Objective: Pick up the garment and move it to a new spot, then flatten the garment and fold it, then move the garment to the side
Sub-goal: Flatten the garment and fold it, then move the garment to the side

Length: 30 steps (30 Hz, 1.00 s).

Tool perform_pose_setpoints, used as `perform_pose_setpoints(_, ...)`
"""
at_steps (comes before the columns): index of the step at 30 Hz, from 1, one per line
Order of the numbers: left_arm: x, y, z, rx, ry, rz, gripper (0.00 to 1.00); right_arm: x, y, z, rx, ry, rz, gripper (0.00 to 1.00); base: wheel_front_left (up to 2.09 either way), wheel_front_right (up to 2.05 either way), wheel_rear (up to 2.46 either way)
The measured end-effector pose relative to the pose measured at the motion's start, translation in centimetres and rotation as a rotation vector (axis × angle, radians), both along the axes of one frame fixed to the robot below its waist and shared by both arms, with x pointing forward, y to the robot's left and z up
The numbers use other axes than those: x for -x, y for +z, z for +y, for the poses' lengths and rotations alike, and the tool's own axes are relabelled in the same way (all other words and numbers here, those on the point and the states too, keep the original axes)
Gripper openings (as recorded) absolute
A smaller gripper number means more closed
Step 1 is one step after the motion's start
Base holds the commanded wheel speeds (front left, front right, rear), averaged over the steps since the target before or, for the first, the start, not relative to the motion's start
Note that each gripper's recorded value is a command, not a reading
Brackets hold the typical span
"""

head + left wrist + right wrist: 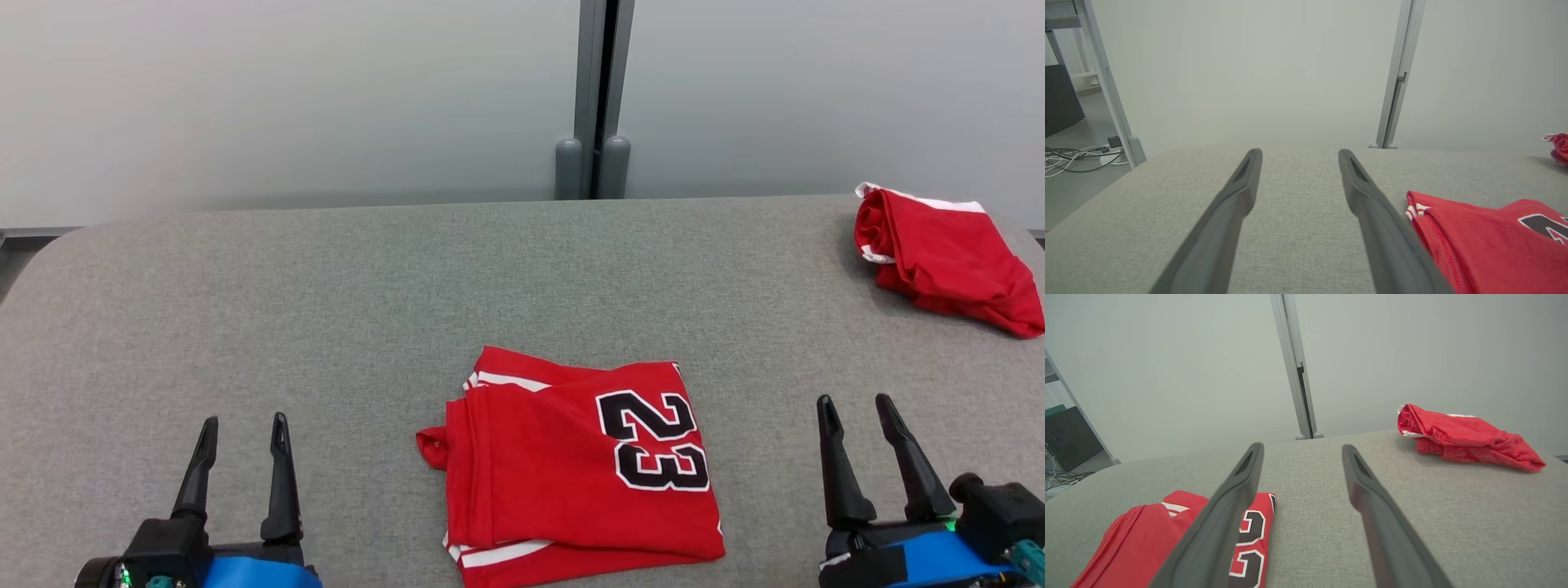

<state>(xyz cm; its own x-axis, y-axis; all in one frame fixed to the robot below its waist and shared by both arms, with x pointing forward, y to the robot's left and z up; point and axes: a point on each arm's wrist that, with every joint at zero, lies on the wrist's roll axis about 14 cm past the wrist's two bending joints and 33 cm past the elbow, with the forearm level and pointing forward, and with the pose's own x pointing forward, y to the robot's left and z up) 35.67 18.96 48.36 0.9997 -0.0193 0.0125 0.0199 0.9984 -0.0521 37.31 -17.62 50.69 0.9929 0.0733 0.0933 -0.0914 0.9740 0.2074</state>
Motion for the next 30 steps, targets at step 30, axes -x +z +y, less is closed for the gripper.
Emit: perform_pose_setpoints(30, 2.4, -0.3, 1.4, -0.084, 0.021, 0.014, 1.00, 2.1, -2.7, 1.3, 0.030, 0.022, 0.082, 1.00, 0.00, 0.00, 0.00)
